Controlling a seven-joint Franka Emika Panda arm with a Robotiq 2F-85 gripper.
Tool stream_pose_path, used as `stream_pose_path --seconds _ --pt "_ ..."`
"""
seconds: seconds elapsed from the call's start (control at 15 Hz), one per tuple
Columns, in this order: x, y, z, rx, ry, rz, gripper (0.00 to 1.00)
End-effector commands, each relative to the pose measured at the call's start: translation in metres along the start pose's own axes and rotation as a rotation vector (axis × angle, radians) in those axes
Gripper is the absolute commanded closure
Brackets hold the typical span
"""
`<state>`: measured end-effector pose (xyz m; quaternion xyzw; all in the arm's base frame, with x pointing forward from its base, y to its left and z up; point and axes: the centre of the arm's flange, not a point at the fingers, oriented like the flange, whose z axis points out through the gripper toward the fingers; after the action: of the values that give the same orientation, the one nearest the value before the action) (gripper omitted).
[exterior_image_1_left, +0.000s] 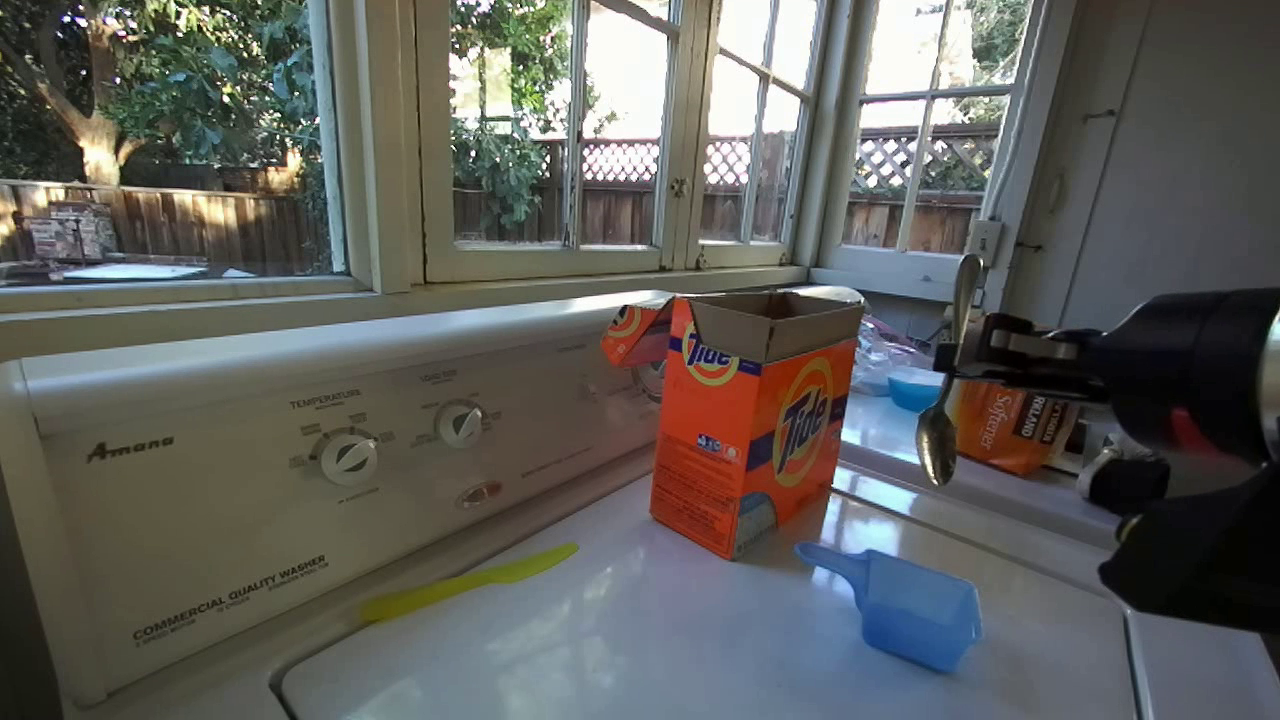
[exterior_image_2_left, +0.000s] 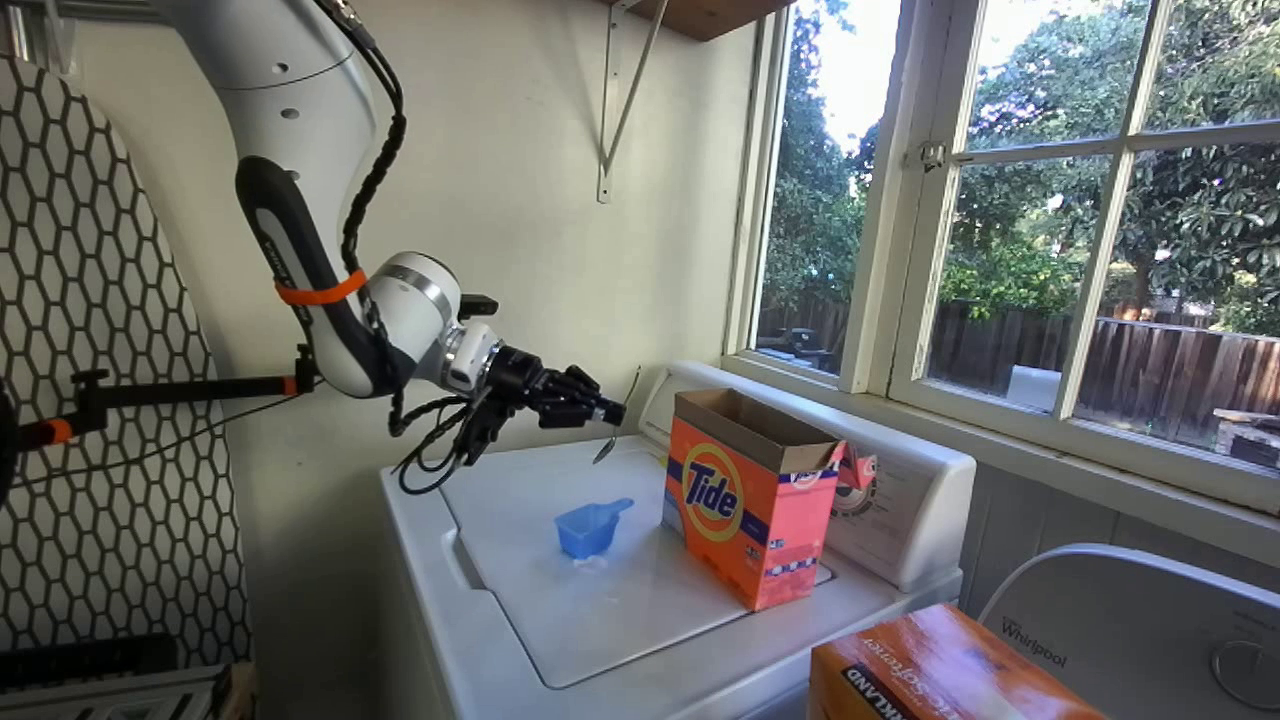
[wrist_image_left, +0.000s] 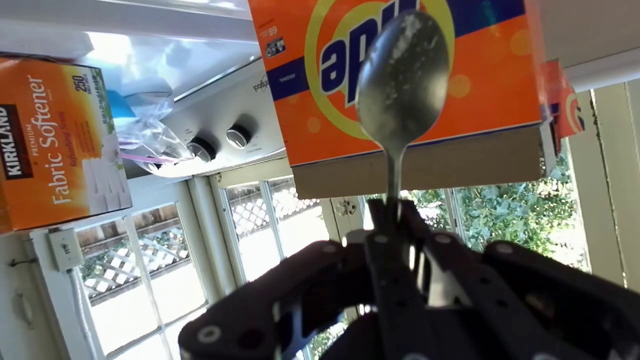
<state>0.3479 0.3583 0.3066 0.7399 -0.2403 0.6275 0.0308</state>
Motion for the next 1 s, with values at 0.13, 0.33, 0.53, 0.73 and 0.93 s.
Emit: stream_pose_path --seconds 0.13,0.33,0.53,0.73,0.93 --pt "0.0006 0.0090 -0.0063 0.015 0.054 -0.007 0.98" --pt "0.0001 0.0096 -0.0071 0.016 0.053 -0.009 0.98" --pt "-0.0005 0.0089 -0.0088 0.020 0.051 -0.012 0.98" --pt "-0.0009 0.0085 -0.0106 0.025 0.052 -0.015 0.98" --pt "-0.0017 0.0080 -0.0119 0.030 0.056 -0.021 0.98"
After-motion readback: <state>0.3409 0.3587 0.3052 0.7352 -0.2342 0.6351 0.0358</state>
